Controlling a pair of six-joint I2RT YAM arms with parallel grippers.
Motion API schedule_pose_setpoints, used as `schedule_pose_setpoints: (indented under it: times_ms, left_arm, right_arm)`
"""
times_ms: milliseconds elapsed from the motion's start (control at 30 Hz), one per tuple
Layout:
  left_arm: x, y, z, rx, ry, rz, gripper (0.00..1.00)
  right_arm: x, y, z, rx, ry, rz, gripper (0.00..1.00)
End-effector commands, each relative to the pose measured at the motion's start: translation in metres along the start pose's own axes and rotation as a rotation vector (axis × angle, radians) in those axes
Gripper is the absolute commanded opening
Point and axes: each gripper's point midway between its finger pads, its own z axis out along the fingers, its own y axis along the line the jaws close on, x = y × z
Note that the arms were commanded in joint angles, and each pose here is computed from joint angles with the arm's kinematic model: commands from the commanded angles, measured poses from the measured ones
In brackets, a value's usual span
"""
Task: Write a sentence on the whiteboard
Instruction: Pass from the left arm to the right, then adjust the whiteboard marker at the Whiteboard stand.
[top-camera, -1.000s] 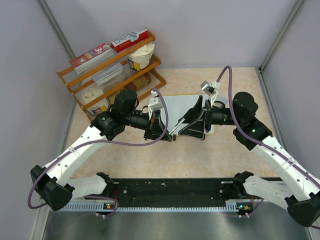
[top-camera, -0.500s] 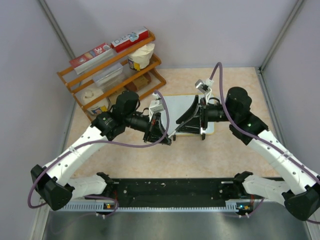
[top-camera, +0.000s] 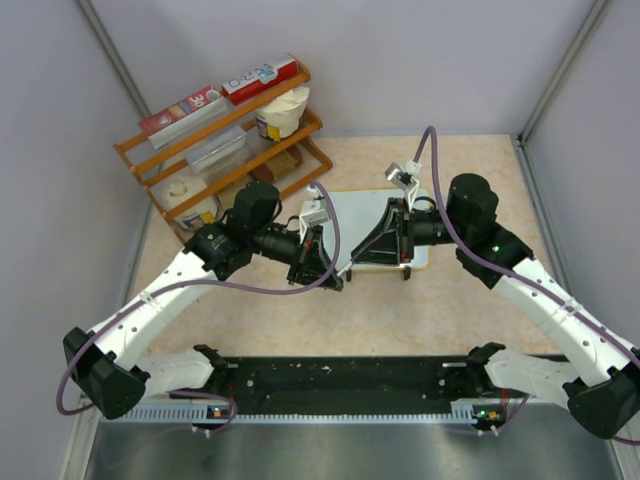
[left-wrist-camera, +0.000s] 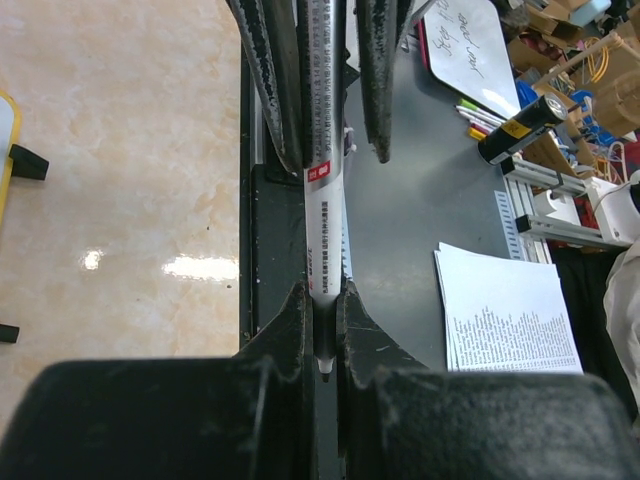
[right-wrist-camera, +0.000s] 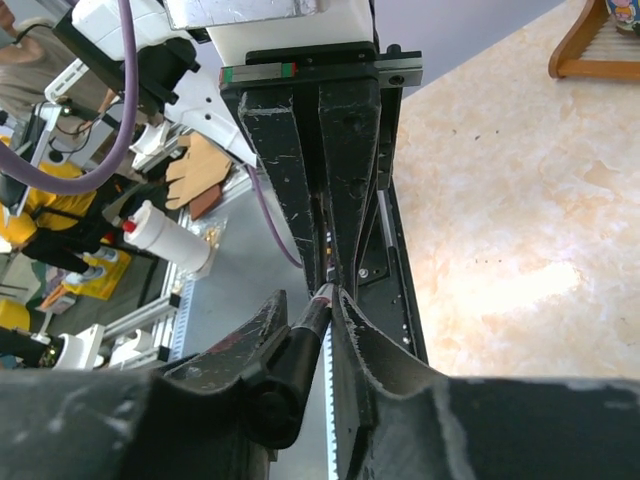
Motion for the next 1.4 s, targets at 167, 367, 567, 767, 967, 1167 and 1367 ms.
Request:
schedule_pose_setpoints:
  times_ms: [167, 367, 567, 767, 967, 1167, 1367]
  left_arm:
    - [-0.003, -0.005, 0.001, 0.026, -0.006, 0.034, 0.00]
    - [-0.004, -0.001, 0.001, 0.003, -0.009, 0.035, 0.08]
    - [-0.017, 0.020, -0.009, -0.184, -0.067, 0.074, 0.70]
    - [-0.027, 0.052, -0.037, -0.486, -0.173, 0.034, 0.87]
    - [-0.022, 0.051, -0.054, -0.584, -0.269, -0.023, 0.93]
    - [0.016, 0.057, -0.060, -0.649, -0.296, -0.191, 0.93]
    - [0.057, 0.070, -0.058, -0.670, -0.381, -0.308, 0.95]
  right_arm:
    - [-0.004, 0.012, 0.000, -0.030, 0.010, -0.052, 0.00]
    - [-0.001, 0.010, -0.003, 0.000, 0.005, -0.062, 0.00]
    - [-0.006, -0.003, -0.009, 0.122, -0.049, -0.077, 0.00]
    - [-0.007, -0.030, -0.020, 0.302, -0.107, -0.057, 0.00]
    - [0.001, -0.050, -0.042, 0.479, -0.168, -0.033, 0.00]
    - [0.020, -0.056, -0.062, 0.563, -0.216, -0.044, 0.00]
    - [0.056, -0.062, -0.079, 0.614, -0.233, 0.001, 0.00]
